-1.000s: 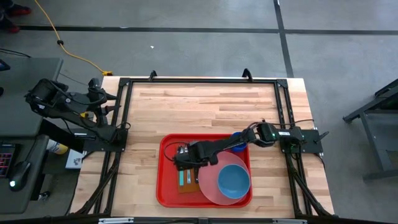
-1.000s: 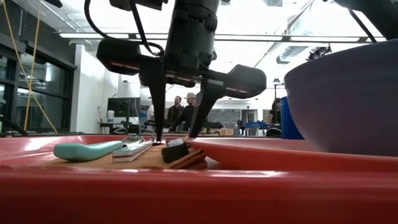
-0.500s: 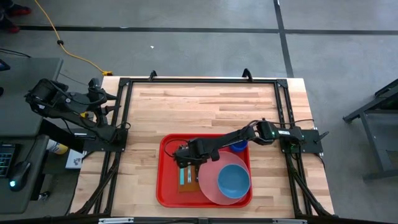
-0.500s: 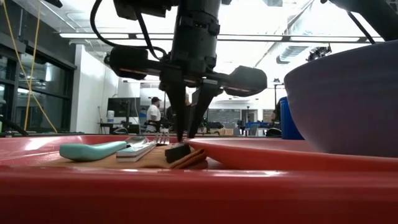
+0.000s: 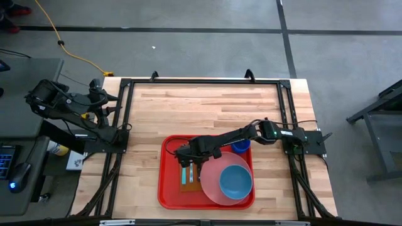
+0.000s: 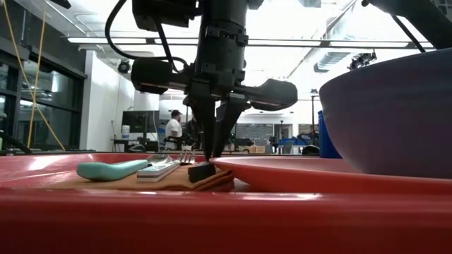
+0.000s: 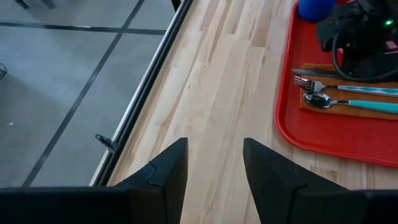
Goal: Set up tray
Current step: Adjust the black bread knife, then adjust the orange napkin
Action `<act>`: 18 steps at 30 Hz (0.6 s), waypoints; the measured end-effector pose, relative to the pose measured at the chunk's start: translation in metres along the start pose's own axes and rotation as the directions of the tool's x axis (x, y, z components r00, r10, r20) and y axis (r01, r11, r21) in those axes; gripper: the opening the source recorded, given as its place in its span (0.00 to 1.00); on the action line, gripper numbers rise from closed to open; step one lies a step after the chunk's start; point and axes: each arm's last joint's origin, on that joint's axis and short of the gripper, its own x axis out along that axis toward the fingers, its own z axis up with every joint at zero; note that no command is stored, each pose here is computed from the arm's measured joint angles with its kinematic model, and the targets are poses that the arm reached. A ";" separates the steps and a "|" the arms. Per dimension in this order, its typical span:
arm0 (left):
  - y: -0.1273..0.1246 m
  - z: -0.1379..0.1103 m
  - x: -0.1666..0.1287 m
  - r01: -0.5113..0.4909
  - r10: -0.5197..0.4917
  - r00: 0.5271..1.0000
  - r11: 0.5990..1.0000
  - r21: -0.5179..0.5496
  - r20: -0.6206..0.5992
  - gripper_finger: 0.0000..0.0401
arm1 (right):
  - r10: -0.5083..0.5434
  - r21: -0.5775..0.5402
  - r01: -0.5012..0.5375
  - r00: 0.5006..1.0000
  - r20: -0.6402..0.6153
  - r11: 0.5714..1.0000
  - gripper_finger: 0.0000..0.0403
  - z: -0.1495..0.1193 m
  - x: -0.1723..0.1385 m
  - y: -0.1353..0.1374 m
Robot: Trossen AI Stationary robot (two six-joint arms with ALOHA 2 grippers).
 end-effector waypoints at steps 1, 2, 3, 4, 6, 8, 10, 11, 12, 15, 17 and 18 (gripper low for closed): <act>0.000 0.000 0.000 0.000 0.000 1.000 1.000 0.000 0.000 0.46 | 0.000 -0.001 0.000 1.000 0.003 1.000 0.01 0.000 0.000 0.000; 0.000 0.000 0.000 0.000 0.000 1.000 1.000 0.000 0.000 0.46 | 0.000 -0.003 0.000 1.000 0.005 1.000 0.01 0.000 0.000 0.000; 0.000 0.000 0.000 0.000 0.000 1.000 1.000 0.000 0.000 0.46 | -0.001 -0.004 0.001 1.000 0.007 1.000 0.00 0.000 0.000 0.000; 0.000 0.000 0.000 0.000 0.000 1.000 1.000 0.001 0.000 0.46 | -0.001 -0.005 0.001 1.000 0.013 1.000 0.00 0.000 -0.002 0.000; 0.000 0.000 0.000 0.000 0.000 1.000 1.000 0.000 0.000 0.46 | 0.002 -0.004 -0.002 1.000 0.030 1.000 0.00 0.001 -0.005 -0.001; 0.000 0.000 0.000 0.000 0.000 1.000 1.000 0.000 0.000 0.46 | 0.007 -0.003 -0.007 0.999 0.049 1.000 0.00 0.002 -0.012 -0.002; 0.000 0.000 0.000 0.000 0.000 1.000 1.000 0.000 0.000 0.46 | 0.021 -0.001 -0.021 0.997 0.069 1.000 0.00 0.003 -0.024 -0.004; 0.000 0.000 0.000 0.000 0.000 1.000 1.000 0.000 0.000 0.46 | 0.027 0.000 -0.027 0.997 0.078 1.000 0.00 0.004 -0.030 -0.005; 0.000 0.000 0.000 0.000 0.000 1.000 1.000 0.001 0.000 0.46 | 0.032 0.001 -0.033 0.996 0.083 0.999 0.00 0.005 -0.035 -0.006; 0.000 0.000 0.000 0.000 0.000 1.000 1.000 0.000 0.000 0.46 | 0.062 -0.007 -0.061 0.994 0.085 0.998 0.00 0.007 -0.045 -0.006; 0.000 0.000 0.000 0.000 0.000 1.000 1.000 0.000 0.000 0.46 | 0.128 -0.027 -0.126 0.988 0.089 0.992 0.00 0.006 -0.054 -0.002; 0.000 0.000 0.000 0.000 0.000 1.000 1.000 0.000 0.000 0.46 | 0.179 -0.047 -0.175 0.980 0.090 0.983 0.00 0.005 -0.060 0.001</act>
